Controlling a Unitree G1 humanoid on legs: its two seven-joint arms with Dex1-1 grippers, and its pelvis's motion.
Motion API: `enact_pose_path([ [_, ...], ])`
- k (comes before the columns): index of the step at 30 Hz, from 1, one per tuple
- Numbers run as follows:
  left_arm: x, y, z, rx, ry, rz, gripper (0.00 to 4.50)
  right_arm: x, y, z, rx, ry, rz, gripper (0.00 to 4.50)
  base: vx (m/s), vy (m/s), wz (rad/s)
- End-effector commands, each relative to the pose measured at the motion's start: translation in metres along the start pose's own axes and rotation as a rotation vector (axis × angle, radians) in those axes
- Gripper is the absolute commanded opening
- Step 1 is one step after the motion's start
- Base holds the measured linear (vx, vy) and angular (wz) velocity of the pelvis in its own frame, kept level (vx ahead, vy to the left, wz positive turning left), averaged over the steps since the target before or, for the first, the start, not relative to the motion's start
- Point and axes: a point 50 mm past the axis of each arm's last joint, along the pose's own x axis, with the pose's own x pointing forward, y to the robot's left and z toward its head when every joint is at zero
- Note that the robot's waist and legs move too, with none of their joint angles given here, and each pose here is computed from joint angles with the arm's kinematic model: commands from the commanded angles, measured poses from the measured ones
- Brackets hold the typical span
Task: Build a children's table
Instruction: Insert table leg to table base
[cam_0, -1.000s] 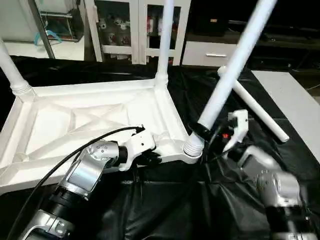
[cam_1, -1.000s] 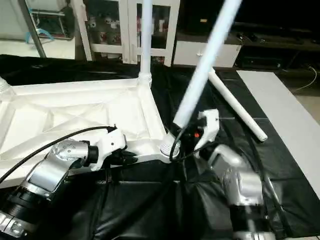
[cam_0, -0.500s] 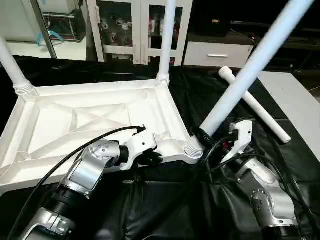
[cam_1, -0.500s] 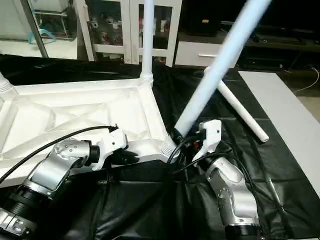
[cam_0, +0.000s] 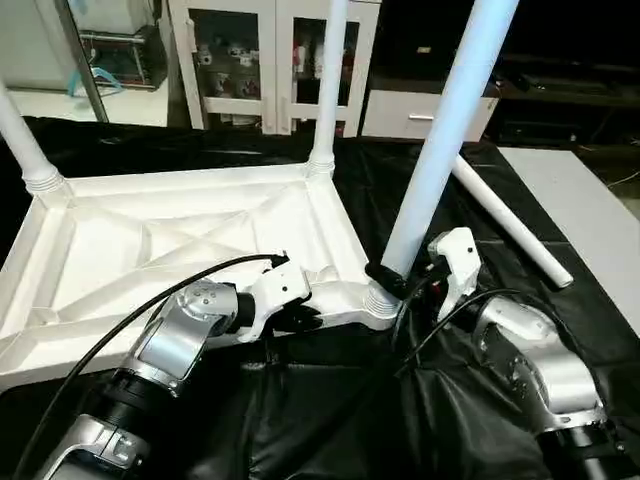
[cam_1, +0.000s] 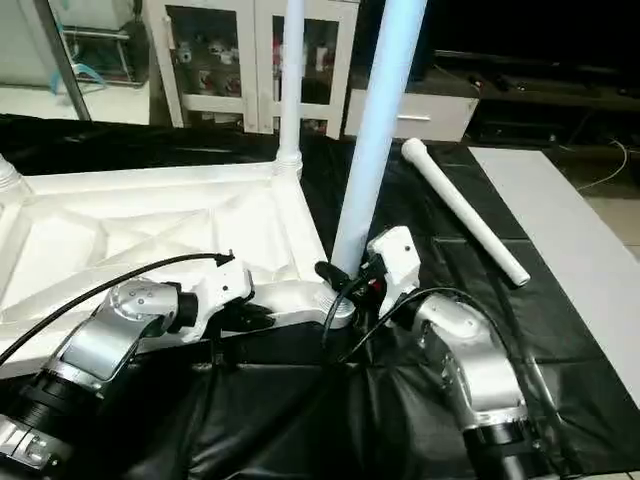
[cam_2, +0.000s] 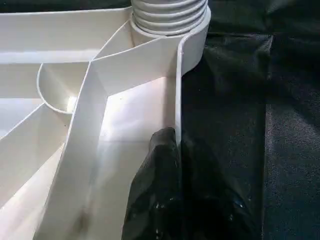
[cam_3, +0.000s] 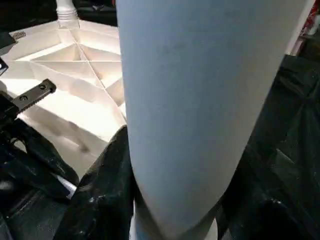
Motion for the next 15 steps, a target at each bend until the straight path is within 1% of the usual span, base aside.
enact_pose_path([
  [1,-0.003,0.007,0.004,-0.001,-0.030,0.060,0.00,-0.007,0.012,-0.059,0.103,0.293,0.036,1.85,0.000,0.000,0.00],
  [4,-0.004,0.008,0.003,-0.006,-0.028,0.068,0.00,-0.008,0.014,-0.064,0.108,0.300,0.030,1.85,0.000,0.000,0.00],
  [9,-0.006,0.005,-0.005,-0.011,0.013,0.048,0.00,-0.008,0.016,-0.064,0.117,0.281,0.007,1.85,0.000,0.000,0.00],
  [10,-0.007,0.005,-0.006,-0.015,0.023,0.048,0.00,-0.007,0.014,-0.064,0.114,0.273,-0.014,1.85,0.000,0.000,0.00],
  [11,-0.008,0.004,-0.010,-0.023,0.044,0.046,0.00,-0.003,0.008,-0.061,0.109,0.254,-0.069,1.85,0.000,0.000,0.00],
  [14,-0.008,0.004,-0.013,-0.030,0.062,0.047,0.00,0.000,0.001,-0.058,0.104,0.236,-0.131,1.85,0.000,0.000,0.00],
  [15,-0.008,0.004,-0.014,-0.039,0.068,0.050,0.00,0.003,-0.005,-0.055,0.098,0.224,-0.179,1.85,0.000,0.000,0.00],
])
